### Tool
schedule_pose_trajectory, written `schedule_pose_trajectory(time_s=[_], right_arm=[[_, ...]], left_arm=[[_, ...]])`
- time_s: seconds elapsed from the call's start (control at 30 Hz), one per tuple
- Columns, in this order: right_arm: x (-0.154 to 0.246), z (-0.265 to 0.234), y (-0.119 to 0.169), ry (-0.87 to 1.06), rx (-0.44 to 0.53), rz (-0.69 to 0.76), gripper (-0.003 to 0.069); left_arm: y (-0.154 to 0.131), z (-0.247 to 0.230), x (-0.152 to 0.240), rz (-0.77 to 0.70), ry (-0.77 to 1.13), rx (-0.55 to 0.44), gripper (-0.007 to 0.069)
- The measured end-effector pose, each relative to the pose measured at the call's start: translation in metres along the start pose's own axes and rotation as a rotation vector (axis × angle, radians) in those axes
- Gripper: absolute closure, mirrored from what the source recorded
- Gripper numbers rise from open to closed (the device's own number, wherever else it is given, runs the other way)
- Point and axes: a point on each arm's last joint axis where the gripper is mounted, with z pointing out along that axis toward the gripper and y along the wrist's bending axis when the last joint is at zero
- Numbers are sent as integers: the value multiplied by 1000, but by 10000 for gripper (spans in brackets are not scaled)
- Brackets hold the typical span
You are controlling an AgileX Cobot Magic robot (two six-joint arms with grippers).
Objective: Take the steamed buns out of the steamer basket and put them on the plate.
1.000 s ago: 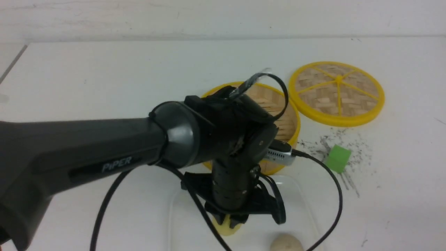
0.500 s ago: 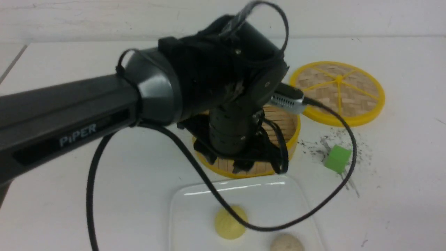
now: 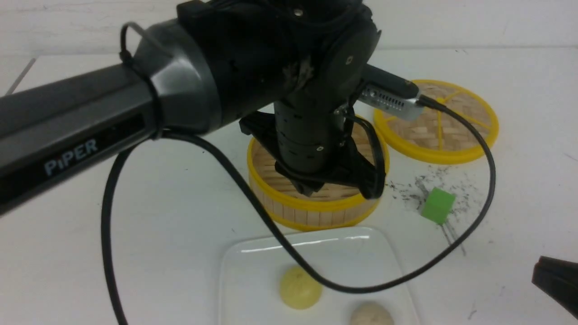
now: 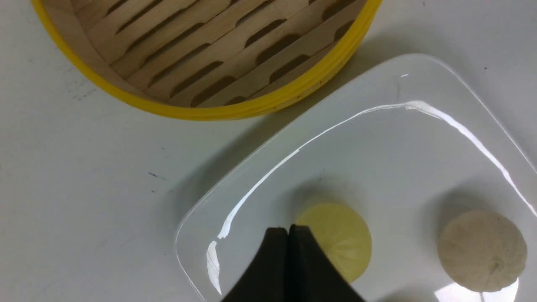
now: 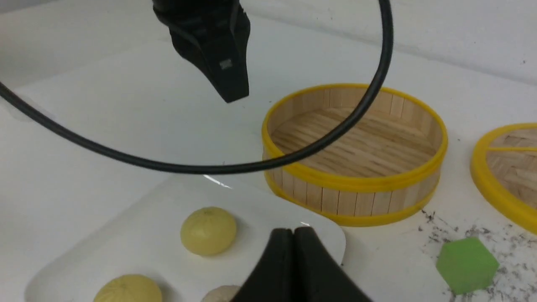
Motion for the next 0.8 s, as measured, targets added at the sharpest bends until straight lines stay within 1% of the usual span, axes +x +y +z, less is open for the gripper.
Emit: schedule_pose_trajectory(time_s=[0.6, 0.8], right_arm=[[-1, 0, 0, -10, -2, -7, 646], [-1, 0, 0, -12, -7, -8, 640]], left_arm=[[1, 0, 0, 7, -3, -12, 623], [6, 0, -2, 33, -24, -71, 618]])
